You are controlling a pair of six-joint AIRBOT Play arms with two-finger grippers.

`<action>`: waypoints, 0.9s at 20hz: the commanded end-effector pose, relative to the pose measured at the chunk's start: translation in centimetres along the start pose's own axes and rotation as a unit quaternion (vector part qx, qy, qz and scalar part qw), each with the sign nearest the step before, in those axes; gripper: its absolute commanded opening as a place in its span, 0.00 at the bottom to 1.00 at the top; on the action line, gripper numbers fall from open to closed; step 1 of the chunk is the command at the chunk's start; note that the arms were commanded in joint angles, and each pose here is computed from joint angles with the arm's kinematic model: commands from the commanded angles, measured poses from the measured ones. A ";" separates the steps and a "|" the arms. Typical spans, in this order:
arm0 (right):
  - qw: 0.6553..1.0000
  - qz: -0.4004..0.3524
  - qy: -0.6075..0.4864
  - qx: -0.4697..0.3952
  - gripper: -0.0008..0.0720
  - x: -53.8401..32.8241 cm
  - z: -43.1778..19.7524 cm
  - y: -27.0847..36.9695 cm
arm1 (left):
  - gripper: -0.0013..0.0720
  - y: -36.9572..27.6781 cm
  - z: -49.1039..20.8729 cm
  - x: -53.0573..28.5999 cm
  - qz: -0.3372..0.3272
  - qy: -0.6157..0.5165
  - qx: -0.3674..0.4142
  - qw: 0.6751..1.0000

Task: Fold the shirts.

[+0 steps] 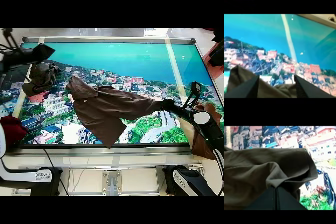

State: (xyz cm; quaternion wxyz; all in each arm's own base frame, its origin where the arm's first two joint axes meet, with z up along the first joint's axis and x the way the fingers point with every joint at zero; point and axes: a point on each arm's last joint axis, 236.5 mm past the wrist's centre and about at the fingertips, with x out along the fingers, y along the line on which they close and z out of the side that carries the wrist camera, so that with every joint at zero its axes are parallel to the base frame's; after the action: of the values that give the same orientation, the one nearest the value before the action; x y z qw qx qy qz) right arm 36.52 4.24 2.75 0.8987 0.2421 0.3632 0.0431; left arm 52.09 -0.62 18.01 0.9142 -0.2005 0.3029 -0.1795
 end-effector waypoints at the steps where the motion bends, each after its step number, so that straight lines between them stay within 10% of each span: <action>1: 1.000 -0.006 -0.005 -0.007 0.04 0.1 0.2 -0.3 | 0.65 2.3 -8.9 -5.3 0.022 0.136 -0.052 0.989; 9: 1.000 0.002 -0.003 0.005 0.04 0.1 0.1 0.1 | 0.68 -2.6 -32.7 -2.1 -0.060 0.275 -0.324 0.903; 18: 1.000 0.005 0.007 0.005 0.04 0.1 -0.4 0.3 | 0.68 -5.3 -39.3 2.0 0.005 0.298 -0.219 0.929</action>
State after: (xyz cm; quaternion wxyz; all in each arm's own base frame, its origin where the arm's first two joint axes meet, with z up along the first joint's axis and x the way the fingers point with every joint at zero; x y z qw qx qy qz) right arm 36.54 4.46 2.69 0.8966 0.2483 0.3641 0.0445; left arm 26.66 -15.64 -7.59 0.6765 -0.3620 0.6122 -0.1910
